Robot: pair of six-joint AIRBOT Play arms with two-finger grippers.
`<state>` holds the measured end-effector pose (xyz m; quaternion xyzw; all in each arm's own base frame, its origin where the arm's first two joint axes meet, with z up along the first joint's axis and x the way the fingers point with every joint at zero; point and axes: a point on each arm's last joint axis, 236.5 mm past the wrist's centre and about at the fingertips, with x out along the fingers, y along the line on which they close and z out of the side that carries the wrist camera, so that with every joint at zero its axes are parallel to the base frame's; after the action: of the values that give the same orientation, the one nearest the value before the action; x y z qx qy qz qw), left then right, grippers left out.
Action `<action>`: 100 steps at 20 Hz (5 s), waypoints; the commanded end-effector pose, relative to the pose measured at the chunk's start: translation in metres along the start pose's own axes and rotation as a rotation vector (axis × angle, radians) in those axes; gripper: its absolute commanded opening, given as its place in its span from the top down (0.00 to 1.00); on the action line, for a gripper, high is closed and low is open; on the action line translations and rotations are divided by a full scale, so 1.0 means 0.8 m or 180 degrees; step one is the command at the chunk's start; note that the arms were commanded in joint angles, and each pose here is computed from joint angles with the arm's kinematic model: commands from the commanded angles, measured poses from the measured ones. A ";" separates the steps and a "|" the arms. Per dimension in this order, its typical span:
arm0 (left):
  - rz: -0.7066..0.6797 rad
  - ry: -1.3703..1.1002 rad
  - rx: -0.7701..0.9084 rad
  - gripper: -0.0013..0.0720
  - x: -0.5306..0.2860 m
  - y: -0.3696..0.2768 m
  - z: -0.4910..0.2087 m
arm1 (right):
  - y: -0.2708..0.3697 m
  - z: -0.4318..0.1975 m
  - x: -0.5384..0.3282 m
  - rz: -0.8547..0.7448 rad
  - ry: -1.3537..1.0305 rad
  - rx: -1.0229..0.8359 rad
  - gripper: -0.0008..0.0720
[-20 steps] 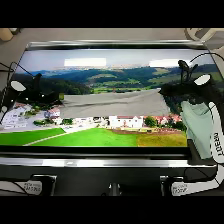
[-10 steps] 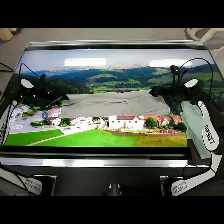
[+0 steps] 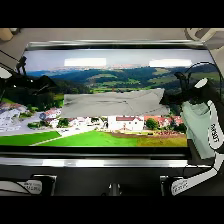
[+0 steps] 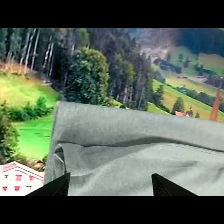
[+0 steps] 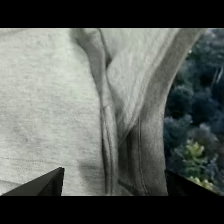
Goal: Fold the shirts.
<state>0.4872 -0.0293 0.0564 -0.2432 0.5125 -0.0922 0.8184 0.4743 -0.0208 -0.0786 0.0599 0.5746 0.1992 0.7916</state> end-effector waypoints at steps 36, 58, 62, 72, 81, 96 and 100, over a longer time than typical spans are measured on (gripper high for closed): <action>-0.1737 0.1220 -0.0302 0.95 0.289 -0.454 -0.341 | 0.230 0.029 -0.309 0.0365 -0.1243 -0.0553 0.95; -0.0741 -0.2379 0.1298 0.95 -0.331 -0.282 0.049 | 0.509 0.091 0.054 0.1972 -0.0946 -0.0488 0.03; -0.0634 -0.2179 0.1356 0.94 -0.316 -0.273 0.038 | 0.428 0.092 0.005 0.1509 -0.0839 -0.0795 0.05; -0.0572 -0.2157 0.1443 0.94 -0.311 -0.269 0.037 | 0.212 -0.069 0.042 0.0944 0.0386 0.0577 0.07; -0.0574 -0.2142 0.1433 0.94 -0.310 -0.269 0.036 | 0.258 -0.026 0.093 0.1067 -0.0056 0.0986 0.96; -0.0582 -0.2440 0.1417 0.94 -0.325 -0.273 0.059 | -0.019 0.023 -0.355 0.0013 -0.1569 0.1047 0.95; -0.0586 -0.2446 0.1418 0.94 -0.326 -0.273 0.058 | -0.045 -0.014 -0.389 -0.0123 -0.1615 0.1274 0.95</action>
<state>0.4308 -0.1004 0.3863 -0.1221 0.1182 -0.1765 0.9695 0.4179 -0.1488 0.1741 0.2377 0.3849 0.0775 0.8884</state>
